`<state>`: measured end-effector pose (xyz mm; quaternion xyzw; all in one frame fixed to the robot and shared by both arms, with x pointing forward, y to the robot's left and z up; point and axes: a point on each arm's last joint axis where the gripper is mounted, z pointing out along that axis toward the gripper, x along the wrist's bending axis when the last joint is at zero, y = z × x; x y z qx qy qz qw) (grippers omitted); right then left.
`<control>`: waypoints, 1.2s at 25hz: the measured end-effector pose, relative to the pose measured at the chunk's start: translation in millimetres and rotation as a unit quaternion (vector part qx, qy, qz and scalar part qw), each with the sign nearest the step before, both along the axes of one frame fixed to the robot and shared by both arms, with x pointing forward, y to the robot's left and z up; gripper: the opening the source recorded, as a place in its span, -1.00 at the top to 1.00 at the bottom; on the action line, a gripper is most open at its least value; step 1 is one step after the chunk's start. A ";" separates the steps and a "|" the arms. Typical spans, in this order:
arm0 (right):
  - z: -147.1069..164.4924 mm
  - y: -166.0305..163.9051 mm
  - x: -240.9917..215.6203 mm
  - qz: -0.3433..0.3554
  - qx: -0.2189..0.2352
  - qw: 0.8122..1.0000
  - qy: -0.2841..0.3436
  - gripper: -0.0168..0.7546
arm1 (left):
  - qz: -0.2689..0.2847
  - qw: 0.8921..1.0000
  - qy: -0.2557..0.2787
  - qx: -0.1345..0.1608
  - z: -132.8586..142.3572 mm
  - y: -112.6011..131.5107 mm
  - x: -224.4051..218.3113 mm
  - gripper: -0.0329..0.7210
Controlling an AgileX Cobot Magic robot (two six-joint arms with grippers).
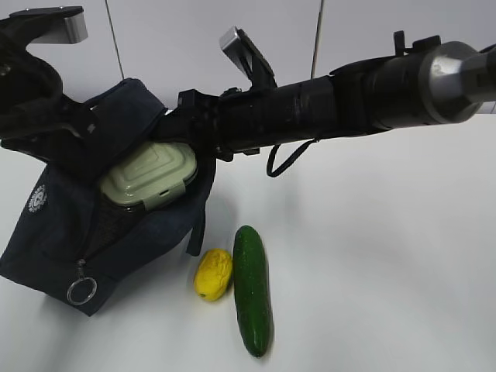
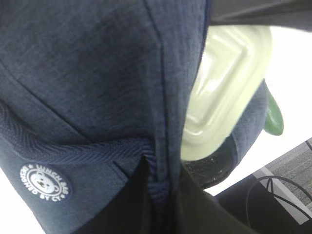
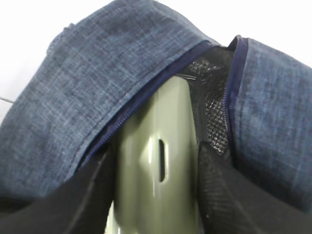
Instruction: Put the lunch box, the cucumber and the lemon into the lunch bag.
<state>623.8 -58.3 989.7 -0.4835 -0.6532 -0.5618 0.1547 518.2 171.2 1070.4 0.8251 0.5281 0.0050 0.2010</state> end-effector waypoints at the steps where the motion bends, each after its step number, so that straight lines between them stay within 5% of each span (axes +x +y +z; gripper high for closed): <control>1: -1.1 3.5 -1.1 -0.001 -0.001 1.000 -0.001 -0.03 | 0.000 1.000 0.000 -0.001 0.0 -0.1 0.0 0.89; 10: -36.5 24.2 -5.7 0.010 -0.006 0.999 0.034 -0.03 | 0.000 1.000 0.001 -0.003 -0.5 -0.8 0.4 0.89; 30: -63.8 60.0 -0.7 0.040 -0.016 0.999 0.024 -0.03 | -0.001 0.999 0.008 -0.031 -2.3 -6.5 1.9 0.90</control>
